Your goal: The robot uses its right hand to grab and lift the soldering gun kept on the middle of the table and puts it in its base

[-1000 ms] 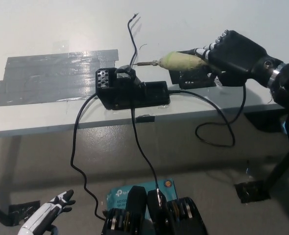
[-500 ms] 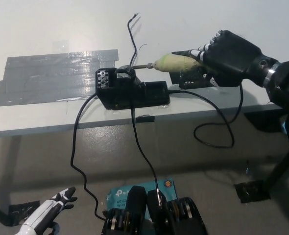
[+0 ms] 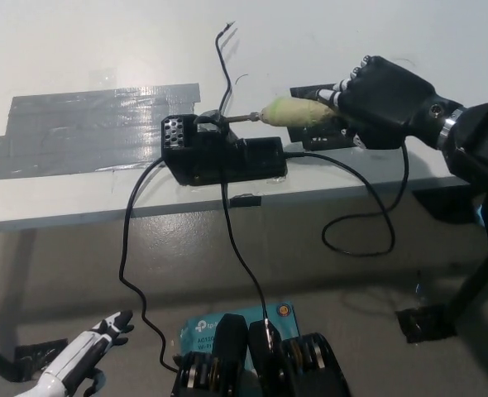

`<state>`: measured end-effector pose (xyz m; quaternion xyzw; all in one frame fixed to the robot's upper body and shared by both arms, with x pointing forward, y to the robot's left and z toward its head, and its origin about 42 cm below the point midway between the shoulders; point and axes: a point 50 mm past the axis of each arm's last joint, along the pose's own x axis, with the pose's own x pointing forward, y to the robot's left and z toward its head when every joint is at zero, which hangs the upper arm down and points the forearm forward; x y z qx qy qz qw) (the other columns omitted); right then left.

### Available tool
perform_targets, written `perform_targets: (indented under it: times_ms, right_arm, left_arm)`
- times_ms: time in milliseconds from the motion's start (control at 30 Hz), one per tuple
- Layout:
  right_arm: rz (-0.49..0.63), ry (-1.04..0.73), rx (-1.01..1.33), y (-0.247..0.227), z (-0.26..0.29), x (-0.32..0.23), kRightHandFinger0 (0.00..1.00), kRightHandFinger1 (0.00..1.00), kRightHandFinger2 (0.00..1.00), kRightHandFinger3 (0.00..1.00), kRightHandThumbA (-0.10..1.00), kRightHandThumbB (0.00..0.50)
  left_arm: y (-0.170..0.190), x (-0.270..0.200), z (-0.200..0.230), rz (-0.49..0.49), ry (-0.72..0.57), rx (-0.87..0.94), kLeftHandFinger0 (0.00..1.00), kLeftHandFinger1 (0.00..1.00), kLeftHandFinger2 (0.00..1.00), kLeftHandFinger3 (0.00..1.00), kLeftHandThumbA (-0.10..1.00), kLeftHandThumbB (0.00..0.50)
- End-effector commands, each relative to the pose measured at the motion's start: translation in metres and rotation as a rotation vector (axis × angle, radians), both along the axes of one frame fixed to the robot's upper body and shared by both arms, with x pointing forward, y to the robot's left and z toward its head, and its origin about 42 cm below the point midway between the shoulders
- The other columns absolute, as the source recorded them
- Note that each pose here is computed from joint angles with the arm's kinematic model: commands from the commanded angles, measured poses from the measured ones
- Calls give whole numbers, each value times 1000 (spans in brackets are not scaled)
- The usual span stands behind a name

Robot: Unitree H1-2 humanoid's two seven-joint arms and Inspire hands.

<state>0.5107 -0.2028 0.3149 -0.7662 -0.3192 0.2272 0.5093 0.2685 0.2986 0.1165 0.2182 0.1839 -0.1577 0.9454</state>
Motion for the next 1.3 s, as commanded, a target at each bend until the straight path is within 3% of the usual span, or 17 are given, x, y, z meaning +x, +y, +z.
perform_targets:
  times_ms: [0, 200, 333, 400, 433, 467, 533, 600, 633, 667, 833, 933, 1000, 1033, 1067, 1200, 1267]
  right_arm:
    - [-47, -91, 6, -1, 46, 11, 0, 0, 400, 338, -100, 19]
    - [-14, -112, -8, 9, 45, 6, 0, 0, 387, 300, -100, 62]
    - [38, -141, -47, 18, 40, 3, 0, 0, 254, 133, -100, 105]
    - [42, -139, -47, 20, 39, 2, 0, 0, 236, 71, -100, 89]
    - [67, -165, -75, 21, 38, 1, 0, 0, 257, 100, -100, 122]
    - [70, -164, -87, 23, 38, 1, 0, 0, 467, 186, -100, 151]
    - [80, -165, -93, 25, 38, 2, 0, 0, 292, 233, -100, 160]
    - [88, -169, -85, 25, 39, 2, 0, 0, 25, 197, -100, 168]
    - [93, -174, -85, 26, 40, 2, 0, 0, 1, 183, -100, 176]
    - [92, -176, -90, 26, 39, 3, 0, 0, 57, 265, -100, 175]
    - [87, -169, -126, 18, 36, 7, 0, 0, 5, 204, -100, 171]
    - [107, -194, -161, 21, 43, 7, 0, 0, 0, 312, -100, 213]
    - [104, -179, -155, 27, 46, 8, 0, 0, 10, 228, -100, 213]
    - [104, -179, -156, 26, 47, 8, 25, 96, 99, 366, -100, 185]
    - [102, -187, -157, 31, 46, 12, 0, 3, 27, 324, -100, 210]
    - [142, -213, -130, 39, 46, 16, 0, 0, 2, 193, -100, 229]
    - [135, -206, -146, 45, 45, 26, 0, 0, 123, 132, -100, 218]
  left_arm:
    - [-6, 2, 14, -30, -34, 4, 914, 934, 957, 1000, 1000, 69]
    - [-10, 5, 16, -46, -38, 4, 914, 945, 979, 1000, 1000, 79]
    - [-12, 6, 17, -55, -47, 5, 897, 930, 968, 1000, 1000, 62]
    - [-12, 6, 17, -52, -44, 5, 907, 938, 972, 1000, 1000, 68]
    - [-13, 6, 17, -51, -43, -1, 910, 939, 972, 1000, 1000, 63]
    - [-13, 7, 17, -54, -48, -3, 910, 937, 971, 1000, 1000, 60]
    - [-12, 8, 17, -56, -55, 0, 886, 919, 964, 1000, 1000, 53]
    - [-12, 8, 18, -54, -56, -2, 889, 931, 970, 1000, 1000, 46]
    - [-12, 8, 18, -56, -56, -6, 891, 933, 971, 1000, 1000, 47]
    - [-13, 9, 19, -55, -60, -10, 891, 933, 973, 1000, 1000, 55]
    - [-14, 11, 17, -59, -50, -1, 905, 937, 976, 1000, 1000, 94]
    - [-16, 12, 19, -65, -64, -2, 874, 908, 954, 1000, 1000, 97]
    - [-17, 14, 18, -75, -69, -1, 871, 904, 954, 1000, 1000, 82]
    - [-17, 15, 19, -75, -67, -1, 875, 906, 955, 1000, 1000, 77]
    - [-19, 15, 21, -76, -64, -2, 879, 907, 955, 1000, 1000, 78]
    - [-23, 13, 22, -77, -66, -2, 883, 908, 955, 1000, 1000, 73]
    - [-27, 17, 21, -81, -64, -14, 891, 916, 961, 1000, 995, 69]
